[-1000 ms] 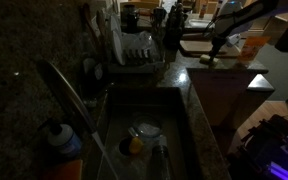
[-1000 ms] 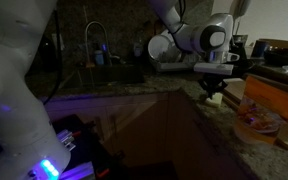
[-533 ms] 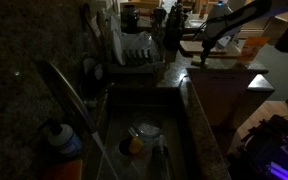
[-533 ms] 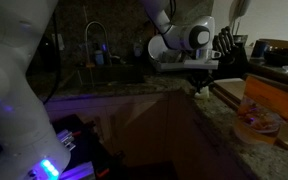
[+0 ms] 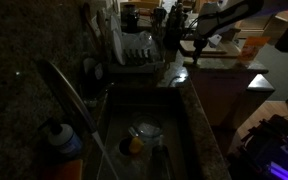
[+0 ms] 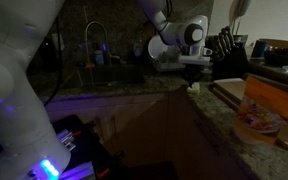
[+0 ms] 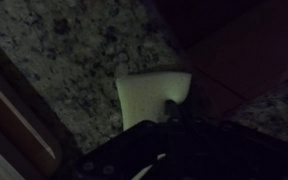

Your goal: Slide the sponge across the countertop.

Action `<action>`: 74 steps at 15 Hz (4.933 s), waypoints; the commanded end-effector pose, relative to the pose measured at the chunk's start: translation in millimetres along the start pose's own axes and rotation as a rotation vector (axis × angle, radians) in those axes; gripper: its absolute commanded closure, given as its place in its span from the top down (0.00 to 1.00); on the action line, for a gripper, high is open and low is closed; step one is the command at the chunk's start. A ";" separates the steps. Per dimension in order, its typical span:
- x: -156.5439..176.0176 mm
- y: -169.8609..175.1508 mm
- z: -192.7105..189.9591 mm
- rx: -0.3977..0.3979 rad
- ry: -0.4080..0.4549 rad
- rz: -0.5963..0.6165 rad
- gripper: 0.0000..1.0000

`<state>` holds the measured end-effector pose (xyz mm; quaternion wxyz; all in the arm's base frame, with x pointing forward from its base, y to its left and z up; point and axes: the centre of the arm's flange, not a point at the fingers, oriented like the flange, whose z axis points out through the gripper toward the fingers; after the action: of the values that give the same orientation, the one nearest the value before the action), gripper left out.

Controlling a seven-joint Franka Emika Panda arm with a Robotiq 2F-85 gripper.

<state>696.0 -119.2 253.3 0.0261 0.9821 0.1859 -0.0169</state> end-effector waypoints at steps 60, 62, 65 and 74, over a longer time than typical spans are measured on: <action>-127.0 120.7 36.3 0.038 -0.292 0.527 0.01; -115.2 116.3 43.1 0.075 -0.260 0.495 0.01; -84.5 92.0 48.3 0.059 -0.208 0.415 0.01; 8.2 6.8 16.9 0.088 -0.046 0.207 0.01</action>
<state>689.2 -144.8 247.3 0.0074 0.9964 0.0483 -0.0699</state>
